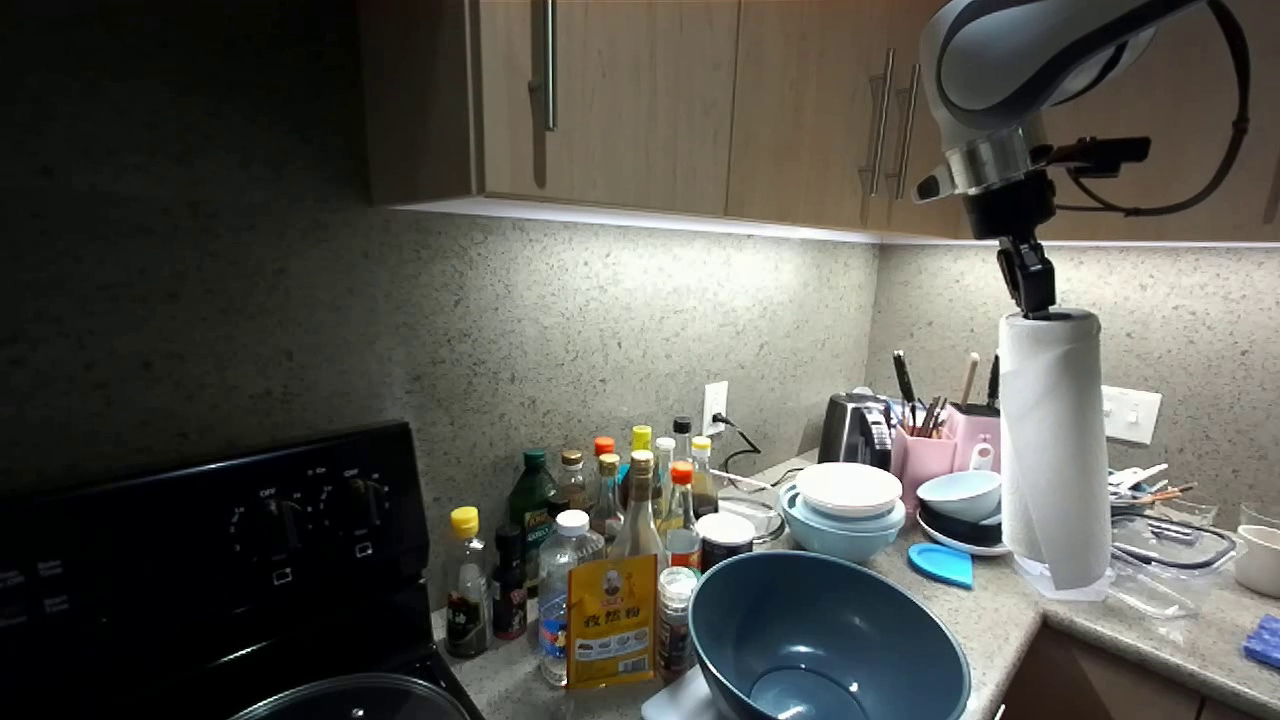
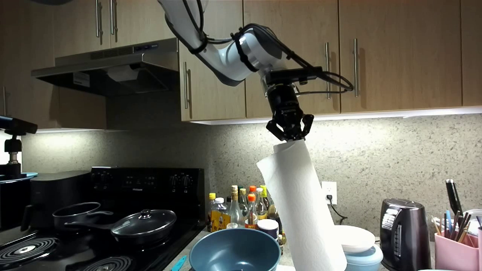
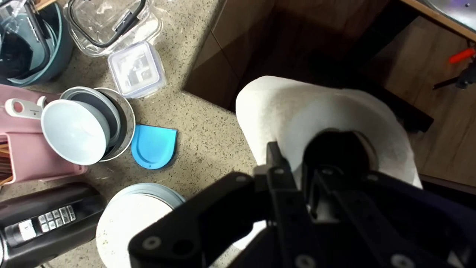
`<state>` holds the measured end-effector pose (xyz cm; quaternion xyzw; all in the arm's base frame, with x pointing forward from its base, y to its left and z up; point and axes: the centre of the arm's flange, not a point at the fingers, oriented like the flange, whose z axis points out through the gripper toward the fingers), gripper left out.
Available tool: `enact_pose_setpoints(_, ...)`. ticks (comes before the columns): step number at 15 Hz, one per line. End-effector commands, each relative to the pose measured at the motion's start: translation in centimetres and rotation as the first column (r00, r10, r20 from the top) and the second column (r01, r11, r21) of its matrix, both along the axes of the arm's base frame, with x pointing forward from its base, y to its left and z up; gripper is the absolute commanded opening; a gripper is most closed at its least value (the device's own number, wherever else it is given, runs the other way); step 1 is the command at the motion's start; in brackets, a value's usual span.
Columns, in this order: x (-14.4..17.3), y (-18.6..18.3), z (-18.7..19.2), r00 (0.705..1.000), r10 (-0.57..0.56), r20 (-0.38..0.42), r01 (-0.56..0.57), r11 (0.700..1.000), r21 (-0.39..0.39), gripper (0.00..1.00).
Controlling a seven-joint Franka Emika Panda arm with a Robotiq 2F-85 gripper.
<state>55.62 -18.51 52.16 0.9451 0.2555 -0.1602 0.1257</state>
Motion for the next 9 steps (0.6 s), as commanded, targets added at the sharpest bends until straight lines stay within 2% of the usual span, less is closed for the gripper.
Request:
enact_pose_setpoints(1,1.0,0.5,0.2,0.998,0.057,0.011,-0.057,0.998,-0.039,0.03)
enact_pose_setpoints(9,3.0,1.4,0.3,0.995,0.102,0.008,-0.101,0.993,-0.059,0.03)
